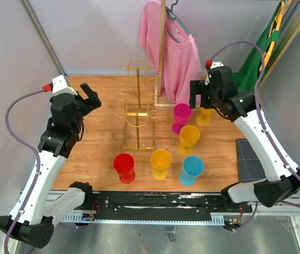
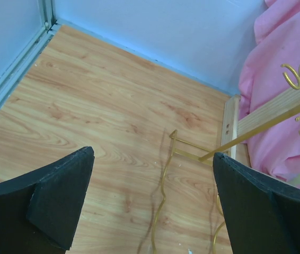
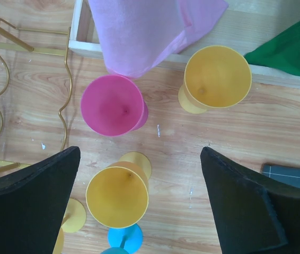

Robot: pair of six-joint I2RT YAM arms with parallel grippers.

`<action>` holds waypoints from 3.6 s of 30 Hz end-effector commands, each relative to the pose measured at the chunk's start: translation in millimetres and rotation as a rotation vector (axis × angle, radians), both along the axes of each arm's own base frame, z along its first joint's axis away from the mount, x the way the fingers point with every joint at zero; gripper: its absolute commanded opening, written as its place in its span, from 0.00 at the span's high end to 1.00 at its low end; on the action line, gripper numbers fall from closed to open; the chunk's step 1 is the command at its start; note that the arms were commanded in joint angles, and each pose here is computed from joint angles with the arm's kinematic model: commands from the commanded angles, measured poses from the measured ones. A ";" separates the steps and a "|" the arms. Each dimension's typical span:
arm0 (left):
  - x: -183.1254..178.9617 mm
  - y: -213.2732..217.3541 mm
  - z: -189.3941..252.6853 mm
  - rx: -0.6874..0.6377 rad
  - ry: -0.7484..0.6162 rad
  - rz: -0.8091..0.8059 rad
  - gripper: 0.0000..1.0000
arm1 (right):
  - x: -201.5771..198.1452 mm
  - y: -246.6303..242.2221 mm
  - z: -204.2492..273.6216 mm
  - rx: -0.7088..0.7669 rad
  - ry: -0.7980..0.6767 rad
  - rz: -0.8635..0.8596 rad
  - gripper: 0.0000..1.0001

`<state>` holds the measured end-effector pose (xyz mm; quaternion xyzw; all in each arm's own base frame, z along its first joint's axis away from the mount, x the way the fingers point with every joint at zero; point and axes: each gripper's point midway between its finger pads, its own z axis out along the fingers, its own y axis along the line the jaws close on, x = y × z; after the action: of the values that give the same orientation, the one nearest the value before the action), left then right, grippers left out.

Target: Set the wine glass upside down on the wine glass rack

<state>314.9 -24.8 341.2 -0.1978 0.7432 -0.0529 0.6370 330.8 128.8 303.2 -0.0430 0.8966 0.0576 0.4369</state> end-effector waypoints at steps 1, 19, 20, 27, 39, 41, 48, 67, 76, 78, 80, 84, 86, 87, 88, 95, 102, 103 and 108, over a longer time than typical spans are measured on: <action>0.3 2.7 2.6 -0.014 -0.011 0.011 0.01 | -1.6 -2.3 7.7 0.021 -0.039 0.007 0.02; 1.5 -2.1 -9.3 0.011 0.053 -0.022 0.01 | -2.6 -24.5 1.2 -0.061 -0.017 -0.031 0.02; 1.5 -2.6 -9.7 0.012 0.055 -0.025 0.01 | -1.8 -29.8 -1.7 -0.071 -0.003 -0.047 0.02; 2.7 -6.4 -8.5 0.008 0.048 -0.046 0.01 | 16.5 -59.5 -22.5 -0.094 0.072 -0.133 0.09; -4.0 -7.0 -9.3 -0.014 0.033 -0.052 0.01 | 48.1 -100.9 -57.3 -0.109 0.190 -0.267 0.30; -5.3 -7.3 -7.7 -0.015 0.023 -0.056 0.01 | 51.6 -104.5 -63.4 -0.113 0.207 -0.277 0.32; -6.1 -5.2 -5.3 -0.003 0.025 -0.050 0.01 | 65.1 -106.0 -87.2 -0.116 0.259 -0.293 0.42; -9.4 -2.1 -5.0 0.007 0.021 -0.041 0.01 | 89.7 -120.0 -137.3 -0.152 0.371 -0.340 0.58; -9.7 -0.7 -6.2 0.006 0.022 -0.032 0.01 | 89.1 -119.5 -143.4 -0.128 0.387 -0.343 0.75; -9.5 -2.3 -6.9 0.001 0.023 -0.039 0.01 | 90.1 -118.6 -143.8 -0.125 0.387 -0.341 0.82; -9.6 -2.7 -7.0 -0.003 0.023 -0.040 0.01 | 90.5 -118.5 -143.9 -0.124 0.387 -0.342 0.91; -10.7 -2.1 -6.7 -0.002 0.022 -0.039 0.01 | 90.3 -118.3 -141.7 -0.121 0.382 -0.344 0.99; -11.5 -1.1 -5.8 0.003 0.020 -0.036 0.01 | 89.3 -118.1 -137.4 -0.117 0.372 -0.345 0.99; -11.7 -0.4 -5.6 0.007 0.019 -0.034 0.01 | 88.1 -118.3 -134.4 -0.115 0.365 -0.348 0.99; -12.2 1.4 -5.8 0.008 0.020 -0.024 0.01 | 86.9 -119.1 -130.0 -0.113 0.354 -0.353 0.99; -18.1 13.1 0.1 0.027 -0.011 0.028 0.03 | 63.8 -118.8 -93.4 -0.096 0.268 -0.370 0.99; -17.2 4.8 -1.9 0.009 0.029 -0.011 0.01 | 28.8 -117.2 -52.2 -0.117 0.176 -0.376 0.99; -17.2 4.2 -3.5 0.005 0.036 -0.011 0.01 | 23.4 -117.9 -44.9 -0.118 0.158 -0.378 0.99; -16.7 0.9 -9.8 -0.007 0.065 -0.022 0.01 | 0.6 -115.5 -2.8 -0.112 0.041 -0.365 0.99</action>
<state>299.5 -23.3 323.9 -0.1873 0.7667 -0.0471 0.6122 352.9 13.9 278.7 0.0999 0.9111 -0.0569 0.3957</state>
